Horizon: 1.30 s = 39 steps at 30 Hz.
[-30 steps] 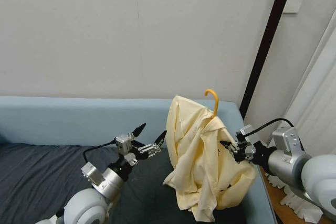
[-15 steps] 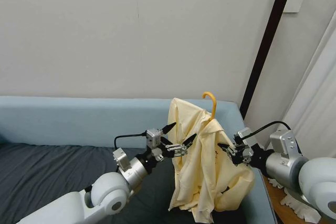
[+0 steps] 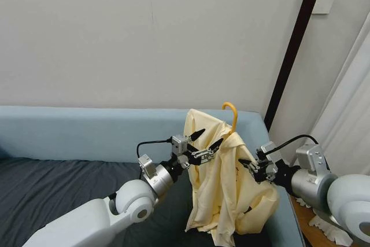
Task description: Pick up the clothes from the sofa and hang them on the clothes hanger.
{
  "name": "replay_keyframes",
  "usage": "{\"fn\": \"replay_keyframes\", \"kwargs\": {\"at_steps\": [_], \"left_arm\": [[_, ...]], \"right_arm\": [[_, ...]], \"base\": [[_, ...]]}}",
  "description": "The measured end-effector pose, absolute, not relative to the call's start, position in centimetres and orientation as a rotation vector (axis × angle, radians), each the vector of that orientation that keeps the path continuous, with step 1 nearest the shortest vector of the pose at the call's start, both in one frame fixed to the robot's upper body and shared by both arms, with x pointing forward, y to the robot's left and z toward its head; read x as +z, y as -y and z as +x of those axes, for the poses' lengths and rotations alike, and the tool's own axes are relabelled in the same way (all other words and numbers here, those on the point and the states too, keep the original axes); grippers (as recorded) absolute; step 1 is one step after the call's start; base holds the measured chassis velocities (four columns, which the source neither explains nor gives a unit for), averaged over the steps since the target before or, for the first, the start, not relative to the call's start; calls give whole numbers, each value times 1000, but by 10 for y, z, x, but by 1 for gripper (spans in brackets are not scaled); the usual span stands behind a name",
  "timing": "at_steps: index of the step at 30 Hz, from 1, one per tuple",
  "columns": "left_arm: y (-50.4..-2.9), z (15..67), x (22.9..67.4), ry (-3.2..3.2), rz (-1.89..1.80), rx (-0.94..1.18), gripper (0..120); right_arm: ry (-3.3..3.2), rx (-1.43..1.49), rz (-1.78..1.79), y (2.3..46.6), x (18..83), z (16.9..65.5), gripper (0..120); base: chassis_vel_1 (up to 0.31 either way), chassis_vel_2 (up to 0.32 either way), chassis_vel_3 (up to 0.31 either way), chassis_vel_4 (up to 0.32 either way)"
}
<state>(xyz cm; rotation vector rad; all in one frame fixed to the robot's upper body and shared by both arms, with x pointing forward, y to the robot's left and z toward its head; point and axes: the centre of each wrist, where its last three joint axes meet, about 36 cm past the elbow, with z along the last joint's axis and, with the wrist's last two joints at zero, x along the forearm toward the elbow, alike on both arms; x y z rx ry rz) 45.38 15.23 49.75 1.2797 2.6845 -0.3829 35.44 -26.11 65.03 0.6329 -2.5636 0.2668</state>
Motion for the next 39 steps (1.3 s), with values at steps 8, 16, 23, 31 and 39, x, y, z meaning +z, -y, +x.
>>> {"fn": "replay_keyframes", "kwargs": {"at_steps": [8, 16, 23, 31, 39], "left_arm": [[-139, 465, 498, -2669, 1300, -380, 25], [-140, 465, 497, -2671, 1295, -377, 0], [-141, 468, 510, -2645, 1285, -363, 0], [-147, 475, 537, -2593, 1242, -320, 0], [-159, 443, 505, -2628, 1297, -174, 5]], "right_arm": [[2561, 258, 640, 261, 651, 354, 1], [2561, 254, 640, 260, 651, 354, 1], [2560, 252, 642, 260, 650, 353, 1], [2562, 246, 641, 260, 651, 354, 1], [2567, 224, 650, 260, 654, 355, 1]], "base": [[0, 0, 0, 0], [0, 0, 0, 0], [0, 0, 0, 0], [0, 0, 0, 0], [0, 0, 0, 0]]}}
